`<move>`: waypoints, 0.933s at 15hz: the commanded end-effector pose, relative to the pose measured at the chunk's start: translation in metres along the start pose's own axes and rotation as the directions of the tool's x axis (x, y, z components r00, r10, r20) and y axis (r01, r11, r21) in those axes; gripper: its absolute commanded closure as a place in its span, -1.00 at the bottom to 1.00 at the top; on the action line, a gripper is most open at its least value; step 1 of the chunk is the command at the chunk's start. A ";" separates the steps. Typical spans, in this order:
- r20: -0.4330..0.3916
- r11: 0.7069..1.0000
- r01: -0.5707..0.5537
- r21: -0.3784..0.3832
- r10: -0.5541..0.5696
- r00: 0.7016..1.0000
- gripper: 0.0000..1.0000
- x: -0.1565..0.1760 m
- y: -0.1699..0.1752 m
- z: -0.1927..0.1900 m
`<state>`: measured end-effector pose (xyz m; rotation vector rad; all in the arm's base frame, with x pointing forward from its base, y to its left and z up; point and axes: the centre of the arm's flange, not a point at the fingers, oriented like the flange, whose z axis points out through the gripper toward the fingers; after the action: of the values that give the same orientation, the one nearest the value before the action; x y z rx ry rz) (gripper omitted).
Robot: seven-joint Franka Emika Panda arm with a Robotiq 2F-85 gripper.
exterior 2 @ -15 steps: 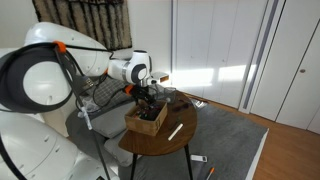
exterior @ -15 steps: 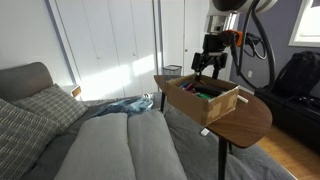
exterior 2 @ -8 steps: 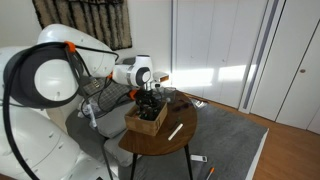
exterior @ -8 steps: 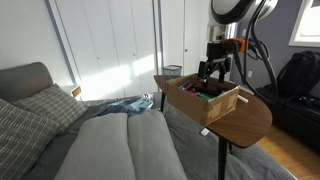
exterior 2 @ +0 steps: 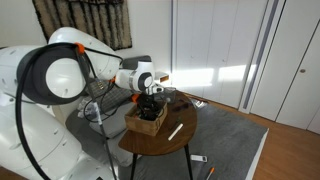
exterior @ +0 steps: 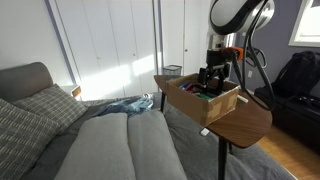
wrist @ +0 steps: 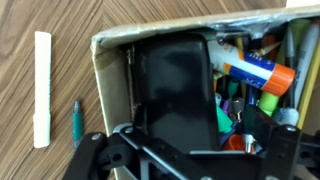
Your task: Remove the glasses pouch from the cardboard box and place it on the table
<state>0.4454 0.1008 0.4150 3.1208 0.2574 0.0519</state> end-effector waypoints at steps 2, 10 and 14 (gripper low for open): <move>0.005 0.999 0.033 0.004 -0.033 0.999 -0.47 0.005 -0.002 0.019; -0.012 1.000 0.019 -0.015 -0.019 1.000 0.10 0.000 -0.005 0.005; -0.160 1.000 0.007 0.002 -0.006 0.987 0.10 -0.023 -0.006 -0.064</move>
<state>0.4458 0.1054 0.4212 3.1184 0.2885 0.0900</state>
